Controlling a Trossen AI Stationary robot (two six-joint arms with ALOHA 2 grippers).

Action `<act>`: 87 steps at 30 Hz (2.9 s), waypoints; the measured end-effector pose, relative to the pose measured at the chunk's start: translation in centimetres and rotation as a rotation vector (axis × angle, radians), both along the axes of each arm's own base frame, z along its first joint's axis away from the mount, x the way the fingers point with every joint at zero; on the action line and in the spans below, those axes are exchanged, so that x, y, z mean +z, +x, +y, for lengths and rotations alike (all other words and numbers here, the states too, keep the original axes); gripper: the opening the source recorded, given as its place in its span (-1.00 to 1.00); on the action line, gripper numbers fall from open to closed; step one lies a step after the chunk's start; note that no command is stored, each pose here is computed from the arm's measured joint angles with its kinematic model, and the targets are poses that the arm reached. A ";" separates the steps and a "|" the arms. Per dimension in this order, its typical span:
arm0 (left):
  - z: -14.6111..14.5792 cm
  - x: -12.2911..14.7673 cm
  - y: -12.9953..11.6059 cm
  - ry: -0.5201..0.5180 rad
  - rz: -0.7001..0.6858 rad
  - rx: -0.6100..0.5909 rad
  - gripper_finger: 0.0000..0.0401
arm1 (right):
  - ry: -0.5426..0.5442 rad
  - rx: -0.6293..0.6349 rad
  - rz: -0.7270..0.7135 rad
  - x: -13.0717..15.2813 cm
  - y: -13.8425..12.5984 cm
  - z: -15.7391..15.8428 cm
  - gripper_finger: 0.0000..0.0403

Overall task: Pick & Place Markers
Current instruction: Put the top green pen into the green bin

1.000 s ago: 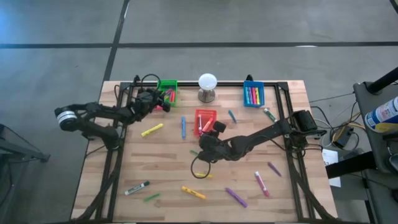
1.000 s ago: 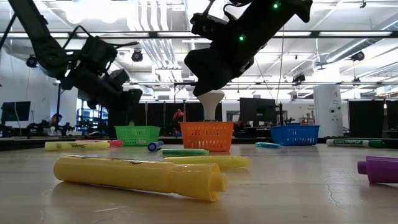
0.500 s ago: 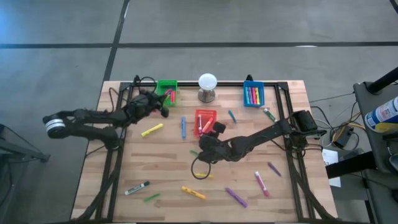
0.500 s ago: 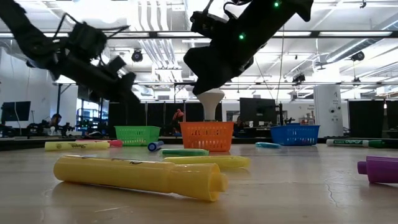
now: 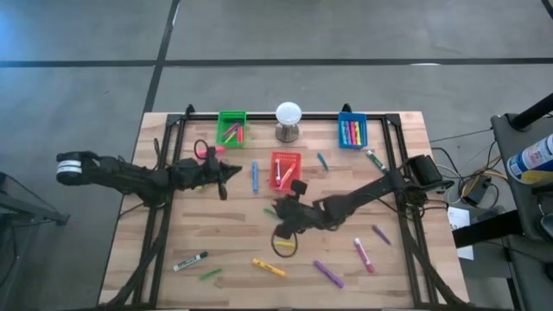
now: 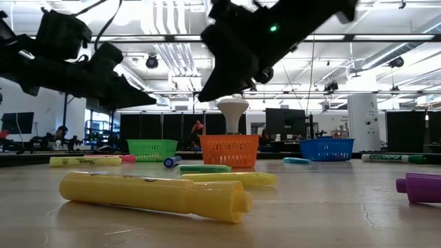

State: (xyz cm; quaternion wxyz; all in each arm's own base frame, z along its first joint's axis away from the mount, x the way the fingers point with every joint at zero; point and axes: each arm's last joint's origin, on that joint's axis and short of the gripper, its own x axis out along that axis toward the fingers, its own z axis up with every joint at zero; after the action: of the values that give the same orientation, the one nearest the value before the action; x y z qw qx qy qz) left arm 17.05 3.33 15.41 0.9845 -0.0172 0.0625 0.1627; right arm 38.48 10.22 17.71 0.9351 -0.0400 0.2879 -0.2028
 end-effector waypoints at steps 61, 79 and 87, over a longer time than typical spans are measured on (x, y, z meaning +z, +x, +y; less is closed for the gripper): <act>-0.8 -0.9 -0.5 0.013 0.009 -0.075 -1.00 | 0.252 -0.022 0.150 -7.0 -1.2 -0.9 -0.72; -1.7 0.1 2.1 -0.323 0.341 -0.266 -0.60 | 0.109 0.088 0.115 -2.9 -1.1 -1.3 -0.96; -3.3 0.8 3.2 -0.344 0.362 -0.347 -0.25 | 0.122 0.115 0.138 -3.0 -1.2 -1.3 -0.92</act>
State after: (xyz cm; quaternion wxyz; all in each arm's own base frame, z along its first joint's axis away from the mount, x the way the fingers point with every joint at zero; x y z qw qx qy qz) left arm 20.27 0.01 16.20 0.9531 -0.1435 0.2658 -0.0207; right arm 37.29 8.89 14.67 0.9238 -0.0136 0.3607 -0.1275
